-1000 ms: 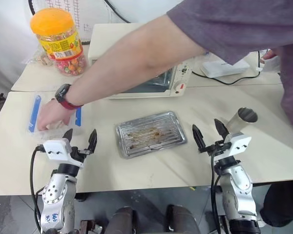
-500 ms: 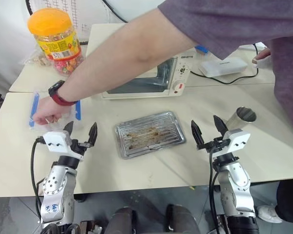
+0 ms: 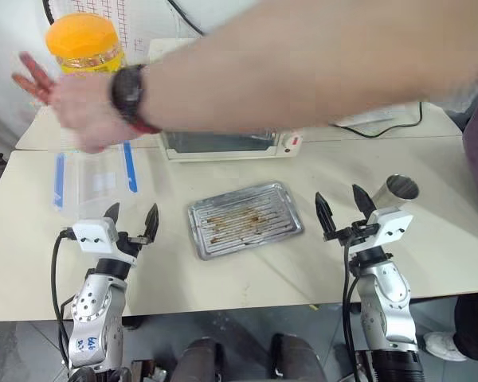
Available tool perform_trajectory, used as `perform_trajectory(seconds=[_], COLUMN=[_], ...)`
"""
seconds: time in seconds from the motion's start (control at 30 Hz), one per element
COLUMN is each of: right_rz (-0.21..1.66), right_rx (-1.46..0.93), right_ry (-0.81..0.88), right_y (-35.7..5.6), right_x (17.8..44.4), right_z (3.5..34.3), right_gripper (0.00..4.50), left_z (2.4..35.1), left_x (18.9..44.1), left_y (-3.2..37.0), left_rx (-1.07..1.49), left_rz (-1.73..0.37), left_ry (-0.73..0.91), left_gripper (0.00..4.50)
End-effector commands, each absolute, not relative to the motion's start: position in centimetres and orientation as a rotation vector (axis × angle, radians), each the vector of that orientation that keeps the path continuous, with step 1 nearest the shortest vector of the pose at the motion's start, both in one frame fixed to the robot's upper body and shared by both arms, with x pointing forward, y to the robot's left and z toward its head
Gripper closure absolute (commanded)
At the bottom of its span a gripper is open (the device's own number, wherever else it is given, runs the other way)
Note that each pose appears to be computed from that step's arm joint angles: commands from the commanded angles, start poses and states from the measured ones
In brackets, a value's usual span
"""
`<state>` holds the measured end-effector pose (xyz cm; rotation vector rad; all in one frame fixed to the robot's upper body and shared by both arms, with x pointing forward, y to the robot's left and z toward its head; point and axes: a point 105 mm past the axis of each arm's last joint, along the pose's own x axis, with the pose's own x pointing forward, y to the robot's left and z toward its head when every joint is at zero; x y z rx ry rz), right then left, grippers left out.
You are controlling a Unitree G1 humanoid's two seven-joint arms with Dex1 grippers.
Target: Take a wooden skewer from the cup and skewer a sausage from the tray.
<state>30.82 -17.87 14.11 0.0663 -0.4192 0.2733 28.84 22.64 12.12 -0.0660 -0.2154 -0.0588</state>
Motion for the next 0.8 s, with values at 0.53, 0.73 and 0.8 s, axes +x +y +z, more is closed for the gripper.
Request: perform_trajectory(seconds=[0.53,0.73,0.8], right_rz=[0.269,0.259,0.253], right_rx=[0.053,0.062,0.066], right_ry=[-0.441,-0.432,-0.429], right_y=[-18.45,-18.53,-18.56], right_x=[30.81,30.37,30.08], right_z=[14.74,14.38,14.22], right_gripper=[0.00,0.00,0.00], left_z=[13.59,13.83,13.84], left_x=[28.80,28.36,28.22], left_y=[22.67,22.94,22.85], left_rx=[-0.061,-0.065,-0.065], left_rz=[-0.017,-0.007,-0.015], left_ry=[-0.280,-0.291,-0.289], left_gripper=[0.03,0.03,0.03])
